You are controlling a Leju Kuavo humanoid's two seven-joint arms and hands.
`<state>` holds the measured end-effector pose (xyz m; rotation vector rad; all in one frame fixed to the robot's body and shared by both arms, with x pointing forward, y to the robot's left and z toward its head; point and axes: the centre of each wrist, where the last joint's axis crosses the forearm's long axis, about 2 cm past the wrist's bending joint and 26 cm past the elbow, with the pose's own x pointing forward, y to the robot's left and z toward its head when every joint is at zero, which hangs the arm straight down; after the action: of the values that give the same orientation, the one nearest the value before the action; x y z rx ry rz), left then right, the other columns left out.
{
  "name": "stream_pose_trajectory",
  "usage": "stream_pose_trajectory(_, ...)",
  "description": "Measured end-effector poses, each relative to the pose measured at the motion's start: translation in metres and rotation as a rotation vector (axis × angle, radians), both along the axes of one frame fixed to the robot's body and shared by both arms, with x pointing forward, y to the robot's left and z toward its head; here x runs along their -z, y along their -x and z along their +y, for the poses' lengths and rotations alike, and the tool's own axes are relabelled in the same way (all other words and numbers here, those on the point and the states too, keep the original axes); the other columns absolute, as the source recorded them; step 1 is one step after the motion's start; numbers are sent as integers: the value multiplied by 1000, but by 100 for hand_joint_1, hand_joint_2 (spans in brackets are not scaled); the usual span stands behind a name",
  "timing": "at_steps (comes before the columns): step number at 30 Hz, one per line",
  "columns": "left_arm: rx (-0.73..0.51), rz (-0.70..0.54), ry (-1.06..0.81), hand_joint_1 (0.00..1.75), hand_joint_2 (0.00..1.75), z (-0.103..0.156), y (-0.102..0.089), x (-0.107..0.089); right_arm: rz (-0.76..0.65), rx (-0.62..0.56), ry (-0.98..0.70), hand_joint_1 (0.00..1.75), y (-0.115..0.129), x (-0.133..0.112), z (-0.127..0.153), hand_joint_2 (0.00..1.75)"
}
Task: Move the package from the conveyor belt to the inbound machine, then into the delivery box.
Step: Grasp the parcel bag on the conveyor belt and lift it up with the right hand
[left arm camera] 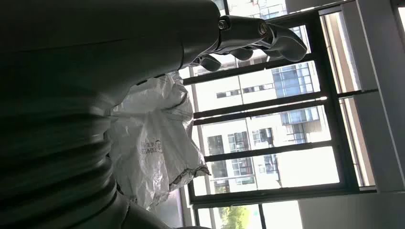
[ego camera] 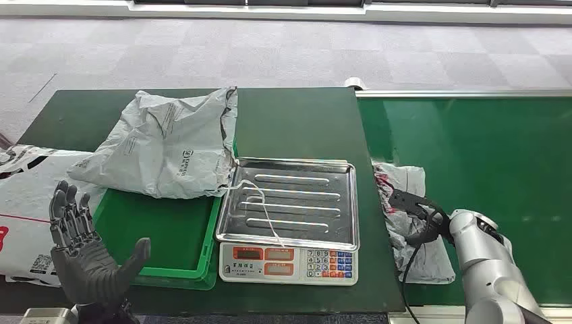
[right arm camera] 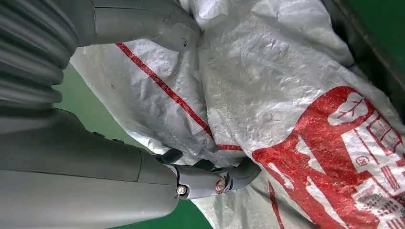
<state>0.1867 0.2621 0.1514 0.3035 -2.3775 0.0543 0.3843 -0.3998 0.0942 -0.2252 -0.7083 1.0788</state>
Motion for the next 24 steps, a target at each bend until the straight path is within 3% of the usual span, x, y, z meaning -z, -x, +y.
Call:
stream_pose_trajectory(2, 0, 0, -1, 0, 175, 0, 0, 0, -1, -4, -2, 0, 0, 0, 1, 175)
stream_pose_trajectory(6, -4, -1, -4, 0, 175, 1, 0, 0, -5, -22, -20, 175, -1, 1, 5, 175)
stream_pose_trajectory(16, -26, -9, -17, 0, 175, 5, 5, -3, -132, -6, -2, 175, -5, -1, 15, 175)
stream_pose_trajectory(24, -40, -11, -15, 0, 175, 6, 8, -4, -144, -4, 48, 175, -8, -5, 20, 175)
